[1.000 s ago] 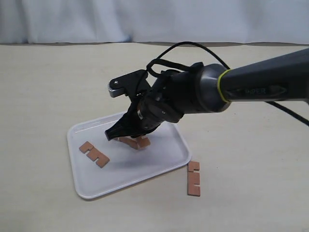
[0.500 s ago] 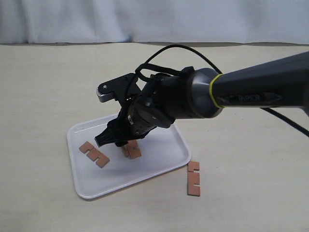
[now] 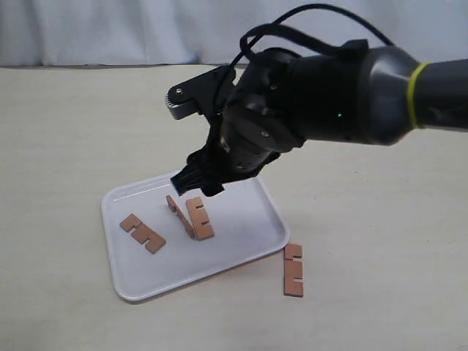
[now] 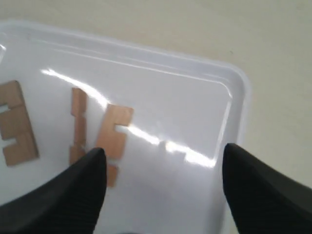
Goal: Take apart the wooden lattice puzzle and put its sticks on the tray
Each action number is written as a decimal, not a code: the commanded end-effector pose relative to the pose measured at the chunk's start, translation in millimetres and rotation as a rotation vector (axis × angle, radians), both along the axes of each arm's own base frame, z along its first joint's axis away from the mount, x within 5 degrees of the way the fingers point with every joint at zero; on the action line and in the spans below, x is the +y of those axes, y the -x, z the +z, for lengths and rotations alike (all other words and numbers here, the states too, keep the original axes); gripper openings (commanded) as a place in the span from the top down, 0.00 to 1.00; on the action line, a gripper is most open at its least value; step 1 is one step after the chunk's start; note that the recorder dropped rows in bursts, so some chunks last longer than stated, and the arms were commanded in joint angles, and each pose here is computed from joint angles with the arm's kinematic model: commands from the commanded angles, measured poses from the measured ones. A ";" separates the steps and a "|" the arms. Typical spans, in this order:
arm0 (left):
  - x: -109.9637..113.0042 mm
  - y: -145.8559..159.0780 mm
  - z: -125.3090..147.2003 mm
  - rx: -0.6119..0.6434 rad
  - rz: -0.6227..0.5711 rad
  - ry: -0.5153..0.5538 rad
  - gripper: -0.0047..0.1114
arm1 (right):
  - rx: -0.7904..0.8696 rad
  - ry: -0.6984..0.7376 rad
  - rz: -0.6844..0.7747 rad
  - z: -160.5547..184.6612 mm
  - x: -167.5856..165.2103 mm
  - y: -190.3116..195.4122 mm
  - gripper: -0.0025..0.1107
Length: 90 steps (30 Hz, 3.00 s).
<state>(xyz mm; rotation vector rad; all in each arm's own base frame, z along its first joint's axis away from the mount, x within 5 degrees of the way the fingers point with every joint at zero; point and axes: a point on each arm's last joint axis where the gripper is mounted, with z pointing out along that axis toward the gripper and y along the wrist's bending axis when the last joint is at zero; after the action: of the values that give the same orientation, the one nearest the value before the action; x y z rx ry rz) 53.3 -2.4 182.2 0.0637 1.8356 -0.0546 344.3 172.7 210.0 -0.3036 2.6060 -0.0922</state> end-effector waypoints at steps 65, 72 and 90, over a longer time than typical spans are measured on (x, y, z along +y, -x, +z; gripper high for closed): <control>0.0 -0.1 -0.2 -0.007 0.000 0.002 0.96 | 0.136 -0.055 -0.425 -116.5 -56.3 89.9 0.59; 0.0 -0.1 -0.2 -0.007 0.000 0.002 0.96 | 0.130 -0.057 -0.392 -116.7 -54.9 88.8 0.88; 0.0 -0.1 -0.2 -0.007 0.000 0.002 0.96 | -0.178 0.161 -0.158 -21.7 -63.6 63.1 0.94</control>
<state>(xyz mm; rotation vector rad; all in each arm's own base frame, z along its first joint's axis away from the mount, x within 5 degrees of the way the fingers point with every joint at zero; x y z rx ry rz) 53.3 -2.4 182.2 0.0637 1.8356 -0.0546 274.0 105.9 176.6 -0.0694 2.4819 -0.3576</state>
